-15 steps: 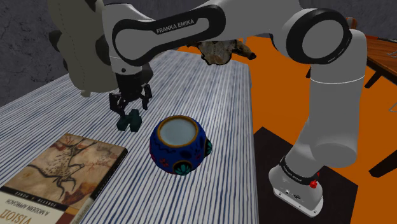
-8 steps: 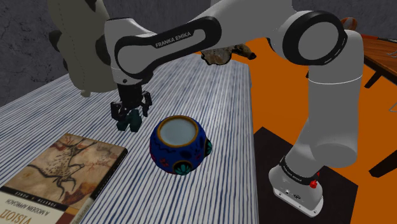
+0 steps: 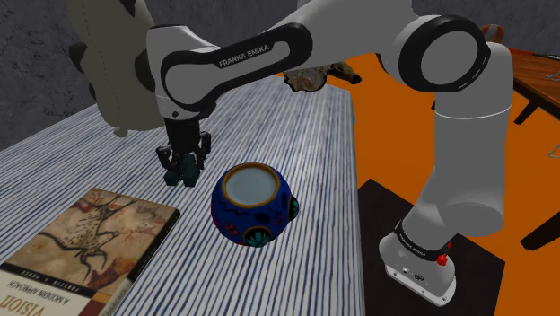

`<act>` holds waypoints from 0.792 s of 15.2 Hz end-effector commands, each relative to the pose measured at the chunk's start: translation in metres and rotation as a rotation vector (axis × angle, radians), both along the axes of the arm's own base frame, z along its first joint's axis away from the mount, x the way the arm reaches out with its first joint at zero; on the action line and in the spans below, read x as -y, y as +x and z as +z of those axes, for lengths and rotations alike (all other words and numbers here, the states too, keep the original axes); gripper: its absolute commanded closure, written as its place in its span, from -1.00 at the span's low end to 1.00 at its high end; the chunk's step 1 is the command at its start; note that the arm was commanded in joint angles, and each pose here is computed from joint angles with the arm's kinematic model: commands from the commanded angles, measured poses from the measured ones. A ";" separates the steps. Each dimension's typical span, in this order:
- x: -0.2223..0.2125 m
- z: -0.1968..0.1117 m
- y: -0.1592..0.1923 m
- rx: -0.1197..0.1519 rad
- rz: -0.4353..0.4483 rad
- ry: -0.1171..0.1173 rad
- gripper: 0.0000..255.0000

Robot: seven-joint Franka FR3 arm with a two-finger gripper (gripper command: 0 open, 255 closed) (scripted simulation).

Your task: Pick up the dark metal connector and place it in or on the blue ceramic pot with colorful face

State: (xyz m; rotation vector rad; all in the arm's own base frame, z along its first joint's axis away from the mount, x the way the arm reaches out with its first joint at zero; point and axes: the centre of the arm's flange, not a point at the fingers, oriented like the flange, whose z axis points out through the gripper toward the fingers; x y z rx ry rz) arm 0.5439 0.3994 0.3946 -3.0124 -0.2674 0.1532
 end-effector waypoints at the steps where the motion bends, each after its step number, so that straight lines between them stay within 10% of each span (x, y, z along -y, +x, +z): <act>1: 0.002 -0.004 0.002 -0.004 -0.003 -0.005 1.00; 12: 0.002 0.018 0.000 -0.004 -0.003 -0.005 1.00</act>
